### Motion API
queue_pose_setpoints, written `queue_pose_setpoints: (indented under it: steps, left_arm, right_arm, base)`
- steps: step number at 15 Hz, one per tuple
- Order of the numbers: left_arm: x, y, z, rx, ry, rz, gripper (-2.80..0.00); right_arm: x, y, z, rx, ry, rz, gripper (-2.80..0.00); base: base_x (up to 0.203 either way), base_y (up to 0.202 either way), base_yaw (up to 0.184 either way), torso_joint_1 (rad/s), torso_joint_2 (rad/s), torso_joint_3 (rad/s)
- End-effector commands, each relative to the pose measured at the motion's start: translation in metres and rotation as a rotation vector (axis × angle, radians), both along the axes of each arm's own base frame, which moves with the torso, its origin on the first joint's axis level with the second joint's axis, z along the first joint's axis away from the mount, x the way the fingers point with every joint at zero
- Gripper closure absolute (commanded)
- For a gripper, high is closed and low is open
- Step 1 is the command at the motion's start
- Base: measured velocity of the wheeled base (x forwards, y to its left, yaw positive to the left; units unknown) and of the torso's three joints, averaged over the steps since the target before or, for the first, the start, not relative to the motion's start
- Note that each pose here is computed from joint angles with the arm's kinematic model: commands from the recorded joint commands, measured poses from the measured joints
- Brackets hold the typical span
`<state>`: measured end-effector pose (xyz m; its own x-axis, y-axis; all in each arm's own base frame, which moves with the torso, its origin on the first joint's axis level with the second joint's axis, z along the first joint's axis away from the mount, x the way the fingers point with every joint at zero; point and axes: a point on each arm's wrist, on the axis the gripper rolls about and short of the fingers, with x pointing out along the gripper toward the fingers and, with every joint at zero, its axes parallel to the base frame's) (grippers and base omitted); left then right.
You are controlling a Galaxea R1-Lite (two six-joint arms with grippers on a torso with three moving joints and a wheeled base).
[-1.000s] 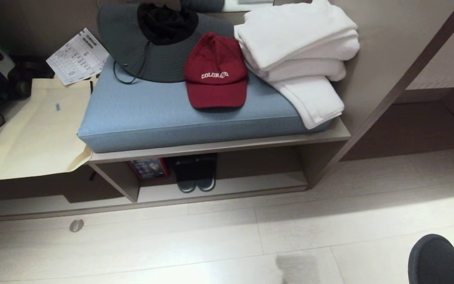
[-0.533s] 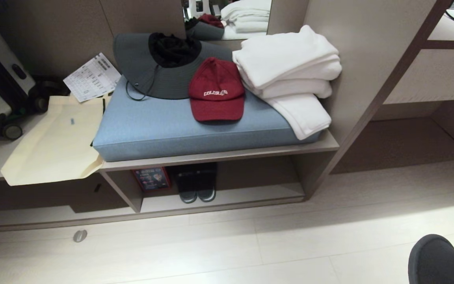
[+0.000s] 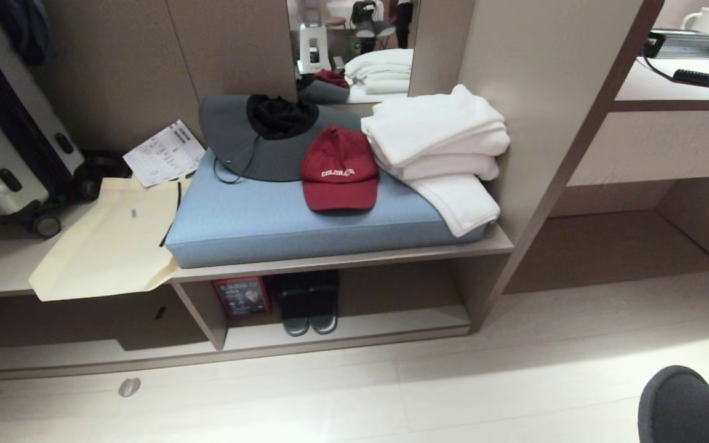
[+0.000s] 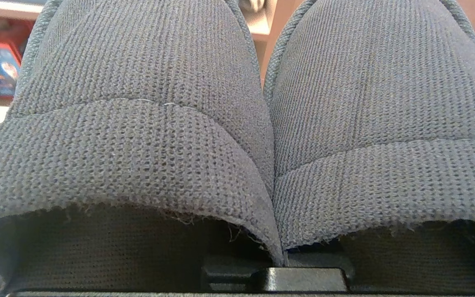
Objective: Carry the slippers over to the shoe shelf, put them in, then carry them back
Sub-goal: Place the slippers on the floor
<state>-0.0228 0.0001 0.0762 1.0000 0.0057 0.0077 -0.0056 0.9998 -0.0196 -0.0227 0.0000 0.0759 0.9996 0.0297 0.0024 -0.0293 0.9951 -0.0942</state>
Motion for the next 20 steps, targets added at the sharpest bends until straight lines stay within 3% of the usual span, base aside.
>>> queue_pose_setpoints:
  steps: [1, 15, 20]
  left_arm:
    - [0.0, 0.0, 0.0001, -0.002, 0.0, 0.0, 0.0]
    - [-0.0001, 0.0, 0.0, 0.0, -0.002, 0.0, 0.0]
    - [-0.0001, 0.0, 0.0002, 0.007, -0.003, 0.0, 0.0]
  right_arm:
    - [0.0001, 0.0, 0.0001, -0.001, 0.001, 0.001, 0.0]
    - [0.0001, 0.0, 0.0001, -0.001, 0.001, 0.001, 0.0]
    - [0.0001, 0.0, 0.0001, 0.004, 0.001, 0.001, 0.0]
  base:
    - [0.0, 0.0, 0.0, 0.0, 0.0, 0.2]
    - [0.0, 0.0, 0.0, 0.002, 0.0, 0.204]
    - [0.0, 0.0, 0.0, 0.002, 0.0, 0.061]
